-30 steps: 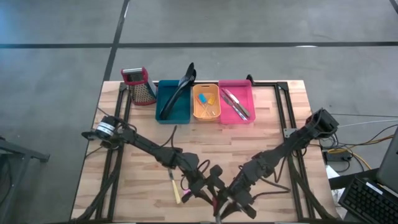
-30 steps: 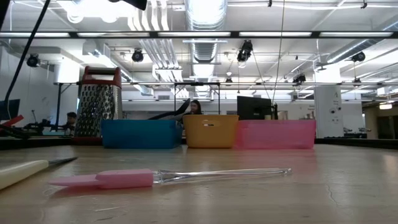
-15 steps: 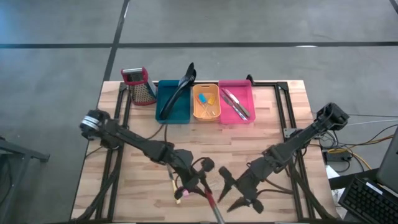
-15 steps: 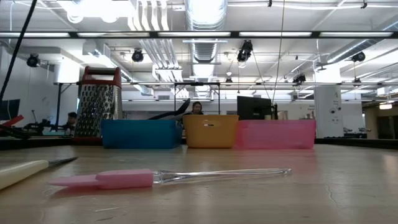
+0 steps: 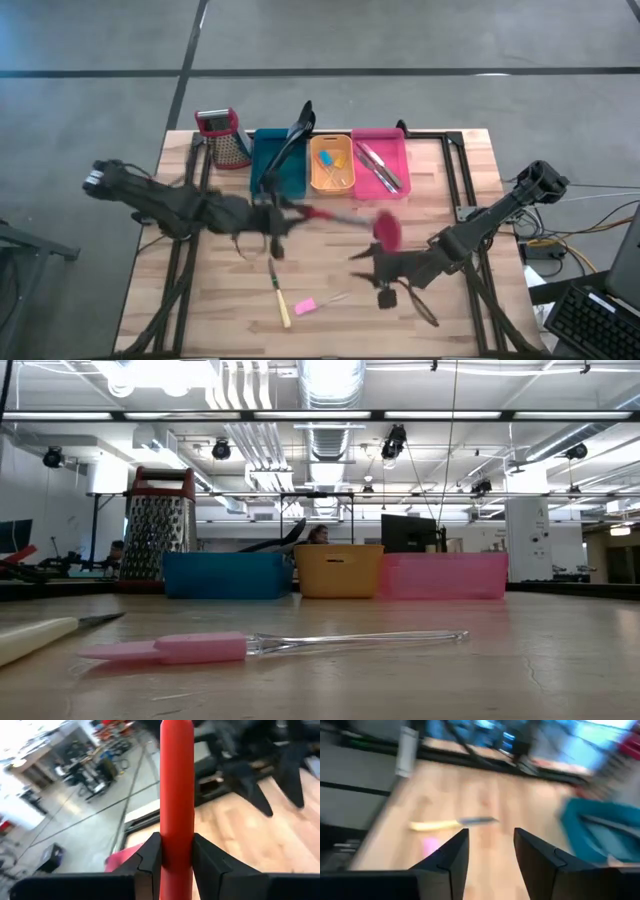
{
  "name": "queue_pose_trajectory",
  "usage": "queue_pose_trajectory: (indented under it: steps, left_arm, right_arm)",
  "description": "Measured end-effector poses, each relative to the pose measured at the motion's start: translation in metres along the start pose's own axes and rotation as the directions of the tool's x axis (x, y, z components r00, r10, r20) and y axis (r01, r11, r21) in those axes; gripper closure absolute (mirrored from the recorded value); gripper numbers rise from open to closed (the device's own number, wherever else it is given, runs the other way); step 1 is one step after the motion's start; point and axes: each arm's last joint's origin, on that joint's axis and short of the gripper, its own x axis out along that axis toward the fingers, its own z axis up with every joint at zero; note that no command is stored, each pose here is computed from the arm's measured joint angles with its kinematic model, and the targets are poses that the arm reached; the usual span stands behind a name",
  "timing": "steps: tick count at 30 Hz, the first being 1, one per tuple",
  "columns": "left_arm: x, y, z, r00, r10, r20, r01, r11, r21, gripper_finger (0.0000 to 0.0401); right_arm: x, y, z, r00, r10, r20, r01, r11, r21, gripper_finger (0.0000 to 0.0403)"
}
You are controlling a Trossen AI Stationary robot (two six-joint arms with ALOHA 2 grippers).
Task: Pick & Place Kitchen Items
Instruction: Put the red serving spoon into the blue bin
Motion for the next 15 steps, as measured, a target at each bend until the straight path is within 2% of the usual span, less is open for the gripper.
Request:
queue_pose_trajectory:
  steps: [4,8,13,15]
  left_arm:
    - [-0.011,0.038,-0.006,0.992,0.125,-0.024,-0.126,0.988,-0.092,0.032]
    - [-0.009,0.071,-0.023,0.967,0.228,-0.117,-0.245,0.955,-0.164,0.032]
    - [0.0,0.108,-0.057,0.886,0.33,-0.325,-0.414,0.879,-0.236,0.032]
    - [0.006,0.118,-0.072,0.855,0.331,-0.4,-0.447,0.861,-0.244,0.032]
  right_arm:
    - [-0.001,-0.006,-0.011,0.985,-0.158,-0.063,0.16,0.987,0.029,0.0276]
    - [-0.007,-0.012,-0.014,0.967,-0.242,-0.075,0.246,0.967,0.059,0.0295]
    - [-0.011,-0.015,-0.019,0.959,-0.268,-0.089,0.275,0.958,0.085,0.0316]
    - [-0.015,-0.018,-0.021,0.955,-0.282,-0.088,0.29,0.953,0.088,0.0323]
